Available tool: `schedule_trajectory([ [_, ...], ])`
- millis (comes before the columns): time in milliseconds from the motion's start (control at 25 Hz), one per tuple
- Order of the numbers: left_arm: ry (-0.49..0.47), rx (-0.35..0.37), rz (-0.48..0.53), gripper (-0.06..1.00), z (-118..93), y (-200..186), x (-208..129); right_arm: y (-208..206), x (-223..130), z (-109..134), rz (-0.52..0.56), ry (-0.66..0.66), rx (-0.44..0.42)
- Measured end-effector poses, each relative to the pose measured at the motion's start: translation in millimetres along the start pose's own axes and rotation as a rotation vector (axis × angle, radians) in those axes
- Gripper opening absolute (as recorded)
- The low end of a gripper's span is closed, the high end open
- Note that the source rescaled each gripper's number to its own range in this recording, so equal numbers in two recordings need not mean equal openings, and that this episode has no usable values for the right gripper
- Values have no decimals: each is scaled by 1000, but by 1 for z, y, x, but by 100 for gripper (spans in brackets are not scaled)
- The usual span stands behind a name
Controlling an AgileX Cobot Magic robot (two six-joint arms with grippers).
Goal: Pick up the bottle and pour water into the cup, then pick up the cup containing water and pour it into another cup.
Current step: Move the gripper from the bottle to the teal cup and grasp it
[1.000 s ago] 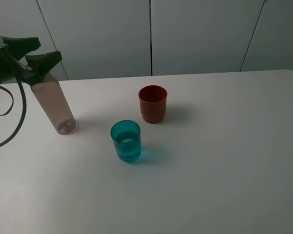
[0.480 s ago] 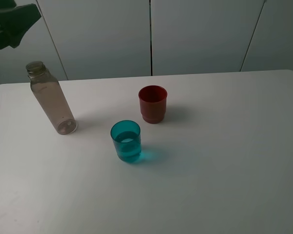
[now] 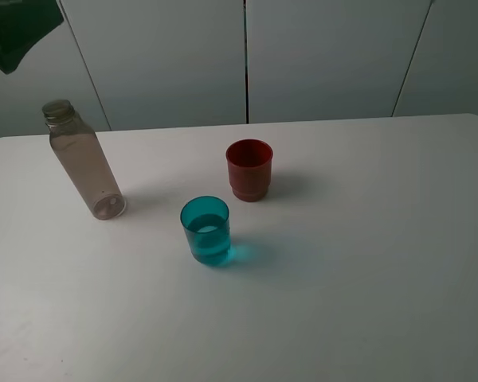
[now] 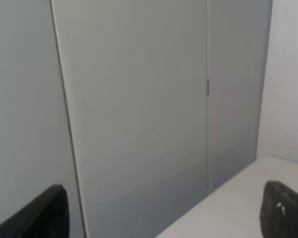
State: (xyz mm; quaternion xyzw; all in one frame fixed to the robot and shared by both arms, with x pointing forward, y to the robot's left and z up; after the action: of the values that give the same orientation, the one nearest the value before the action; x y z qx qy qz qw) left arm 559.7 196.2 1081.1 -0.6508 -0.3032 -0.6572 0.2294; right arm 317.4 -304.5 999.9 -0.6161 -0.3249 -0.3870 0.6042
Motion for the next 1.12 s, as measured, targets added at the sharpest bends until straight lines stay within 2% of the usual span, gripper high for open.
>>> schedule_trajectory([
  [160,9,-55,35,94,-20,9,-6,0,0,0,0,0,0],
  [520,1,-50,146,94,-46,27,-23,0,0,0,0,2,0],
  [600,15,-62,187,94,-53,30,-32,0,0,0,0,2,0],
  [720,83,-118,280,94,-67,31,-53,0,0,0,0,2,0],
  [800,80,-130,334,94,-72,31,-70,0,0,0,0,2,0],
  [920,15,-104,372,94,-73,28,-89,0,0,0,0,2,0],
  [1120,-54,-6,457,94,-62,12,-128,0,0,0,0,2,0],
])
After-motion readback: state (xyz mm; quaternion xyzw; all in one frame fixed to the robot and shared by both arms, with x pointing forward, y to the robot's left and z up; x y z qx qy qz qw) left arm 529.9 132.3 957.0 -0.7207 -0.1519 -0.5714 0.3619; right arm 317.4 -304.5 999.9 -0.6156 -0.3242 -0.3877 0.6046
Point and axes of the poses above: a point on each arm's last joint axis where the gripper is mounted, y pointing out along that axis toward the gripper, z along the wrist's bending axis when the last joint is at zero, x = y × z, the point moved 10 cm from there along y, pointing out along that axis toward the gripper, and after that the axes turned 5 degrees about -y, right-handed, at the moved point
